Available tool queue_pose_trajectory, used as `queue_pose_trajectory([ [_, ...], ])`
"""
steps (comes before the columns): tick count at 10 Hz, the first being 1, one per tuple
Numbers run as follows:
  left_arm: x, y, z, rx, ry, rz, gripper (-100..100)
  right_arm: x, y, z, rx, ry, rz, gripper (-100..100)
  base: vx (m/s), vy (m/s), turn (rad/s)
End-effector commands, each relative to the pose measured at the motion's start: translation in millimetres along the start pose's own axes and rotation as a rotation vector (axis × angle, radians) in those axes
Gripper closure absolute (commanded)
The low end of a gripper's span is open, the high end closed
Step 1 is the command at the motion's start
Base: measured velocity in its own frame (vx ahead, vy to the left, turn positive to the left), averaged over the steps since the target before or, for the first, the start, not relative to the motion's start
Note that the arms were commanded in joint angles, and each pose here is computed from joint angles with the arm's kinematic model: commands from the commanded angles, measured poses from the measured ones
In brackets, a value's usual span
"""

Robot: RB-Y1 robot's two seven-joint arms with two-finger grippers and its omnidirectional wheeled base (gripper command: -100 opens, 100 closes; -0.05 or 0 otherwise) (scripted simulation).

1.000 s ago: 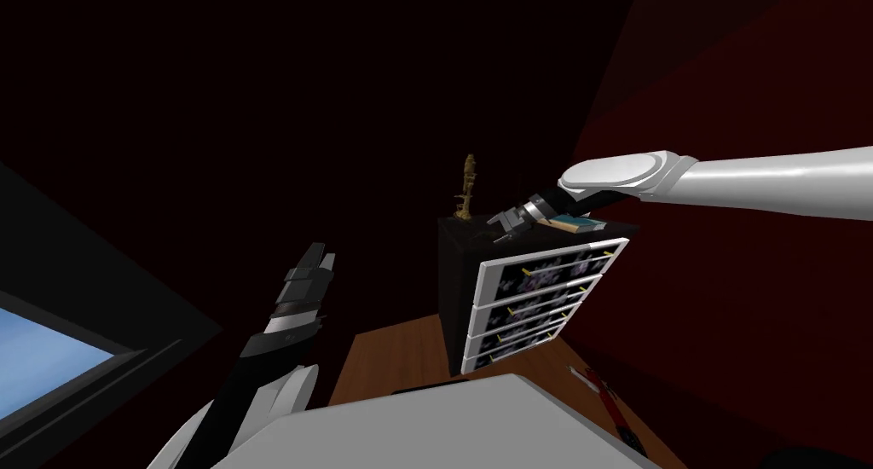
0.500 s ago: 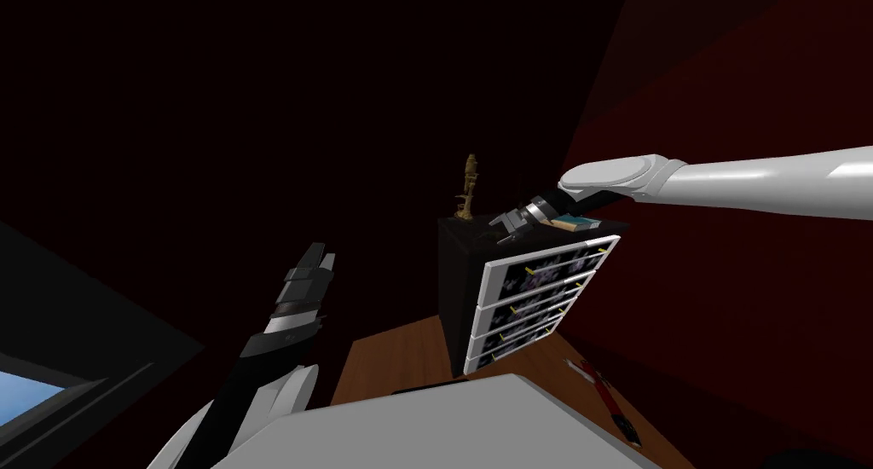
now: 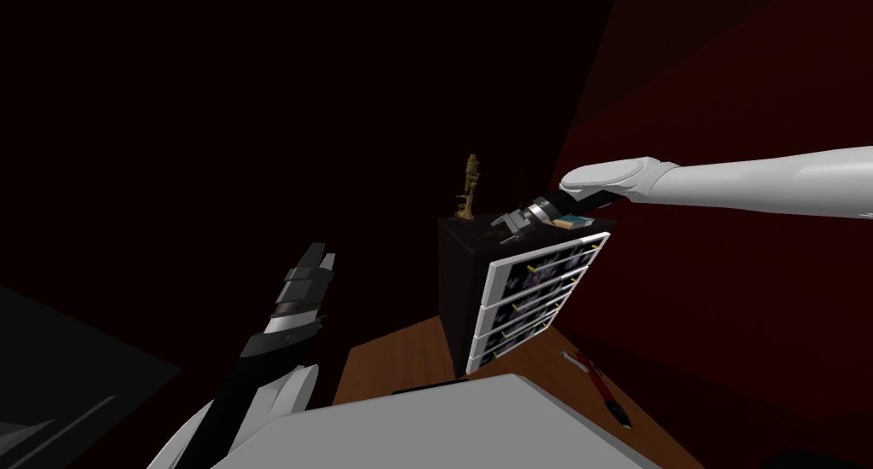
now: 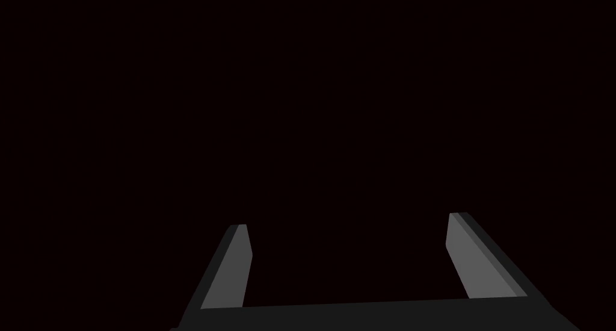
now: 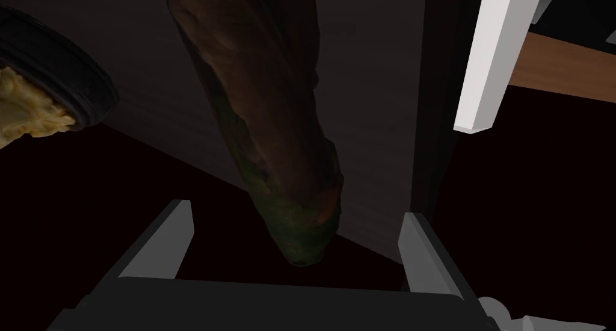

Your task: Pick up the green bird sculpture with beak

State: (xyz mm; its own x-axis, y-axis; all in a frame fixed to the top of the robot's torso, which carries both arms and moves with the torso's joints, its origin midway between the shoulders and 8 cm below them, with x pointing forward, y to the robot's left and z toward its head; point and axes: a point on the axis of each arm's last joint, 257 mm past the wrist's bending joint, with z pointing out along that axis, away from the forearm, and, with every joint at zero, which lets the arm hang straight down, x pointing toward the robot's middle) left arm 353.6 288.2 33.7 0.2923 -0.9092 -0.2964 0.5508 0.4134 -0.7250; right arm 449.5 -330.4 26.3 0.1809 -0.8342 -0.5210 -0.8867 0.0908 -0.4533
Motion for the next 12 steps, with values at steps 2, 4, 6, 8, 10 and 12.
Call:
queue_pose_trajectory([
  [2,0.0,0,0.0,0.0,0.0,0.0,0,7,-1,-2.9,-0.008,-0.016,-0.018,-100,0.028,0.067,-0.084],
  [4,0.0,0,0.0,0.0,0.0,0.0,0,11,-3,-5.0,-0.01,-0.027,-0.036,-100,0.031,0.079,-0.095],
  [6,0.0,0,0.0,0.0,0.0,0.0,0,16,-5,-7.4,-0.009,-0.038,-0.053,-100,0.027,0.076,-0.085],
  [8,0.0,0,0.0,0.0,0.0,0.0,0,15,-5,-6.9,-0.009,-0.036,-0.065,-100,0.01,0.05,-0.033],
  [10,0.0,0,0.0,0.0,0.0,0.0,0,15,-5,-6.9,-0.009,-0.037,-0.07,100,0.001,0.003,0.0],
  [12,0.0,0,0.0,0.0,0.0,0.0,0,15,-5,-7.0,-0.009,-0.037,-0.072,100,0.0,0.0,0.0],
])
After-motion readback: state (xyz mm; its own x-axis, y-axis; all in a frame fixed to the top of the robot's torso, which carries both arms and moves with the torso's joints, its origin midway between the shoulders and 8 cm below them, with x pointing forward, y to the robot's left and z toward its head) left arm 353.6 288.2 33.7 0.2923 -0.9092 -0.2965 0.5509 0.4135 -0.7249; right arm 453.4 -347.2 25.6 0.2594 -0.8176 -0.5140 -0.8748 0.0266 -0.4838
